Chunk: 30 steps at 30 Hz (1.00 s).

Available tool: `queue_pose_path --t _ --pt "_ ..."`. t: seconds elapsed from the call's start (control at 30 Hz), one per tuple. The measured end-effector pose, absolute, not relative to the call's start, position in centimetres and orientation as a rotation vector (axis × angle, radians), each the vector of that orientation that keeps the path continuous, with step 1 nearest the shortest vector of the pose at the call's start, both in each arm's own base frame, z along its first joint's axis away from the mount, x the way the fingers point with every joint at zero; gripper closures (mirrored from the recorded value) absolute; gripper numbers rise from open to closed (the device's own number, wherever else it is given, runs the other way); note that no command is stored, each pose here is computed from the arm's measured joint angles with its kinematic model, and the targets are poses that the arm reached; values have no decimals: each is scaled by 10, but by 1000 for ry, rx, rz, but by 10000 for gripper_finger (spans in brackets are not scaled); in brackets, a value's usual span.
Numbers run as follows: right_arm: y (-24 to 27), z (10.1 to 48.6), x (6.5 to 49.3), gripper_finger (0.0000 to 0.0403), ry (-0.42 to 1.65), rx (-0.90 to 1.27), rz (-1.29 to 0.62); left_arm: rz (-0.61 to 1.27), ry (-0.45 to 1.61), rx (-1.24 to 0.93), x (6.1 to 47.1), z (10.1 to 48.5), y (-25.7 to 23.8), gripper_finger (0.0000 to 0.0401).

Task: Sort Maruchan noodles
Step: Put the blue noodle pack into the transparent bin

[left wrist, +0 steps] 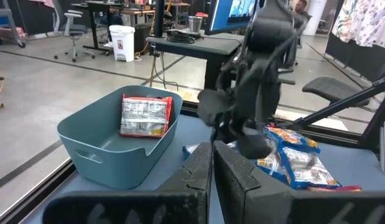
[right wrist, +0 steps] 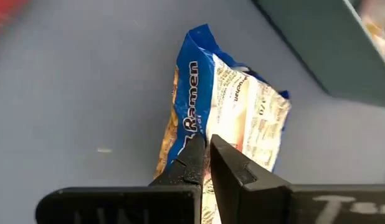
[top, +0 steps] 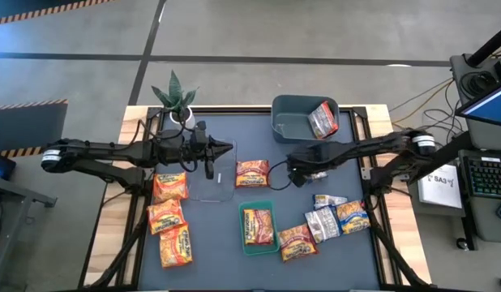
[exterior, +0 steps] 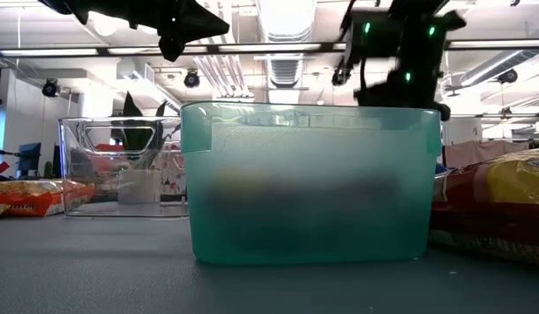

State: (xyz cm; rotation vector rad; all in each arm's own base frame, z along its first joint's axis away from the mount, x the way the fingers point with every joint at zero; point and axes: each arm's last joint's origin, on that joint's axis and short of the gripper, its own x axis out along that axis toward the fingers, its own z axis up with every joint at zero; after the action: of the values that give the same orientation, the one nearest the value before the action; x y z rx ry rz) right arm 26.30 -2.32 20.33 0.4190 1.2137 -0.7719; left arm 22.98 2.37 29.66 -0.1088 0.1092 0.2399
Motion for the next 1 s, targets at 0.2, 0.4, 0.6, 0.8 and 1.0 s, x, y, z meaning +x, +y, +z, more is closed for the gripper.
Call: queue_pose_path --t 0.2,0.4,0.6,0.8,1.0 --pt "-17 229 253 394 921 512 -573 239 96 -113 234 296 24 401" --pt "-16 232 234 394 673 556 -442 237 81 -116 244 290 25 401" --pt "-15 228 215 394 441 598 -349 226 45 -119 254 287 25 401" --pt "-13 228 204 394 204 633 -194 164 -19 -120 264 287 25 401" --pt "-10 238 204 394 51 621 -56 27 -104 -107 279 282 22 399"
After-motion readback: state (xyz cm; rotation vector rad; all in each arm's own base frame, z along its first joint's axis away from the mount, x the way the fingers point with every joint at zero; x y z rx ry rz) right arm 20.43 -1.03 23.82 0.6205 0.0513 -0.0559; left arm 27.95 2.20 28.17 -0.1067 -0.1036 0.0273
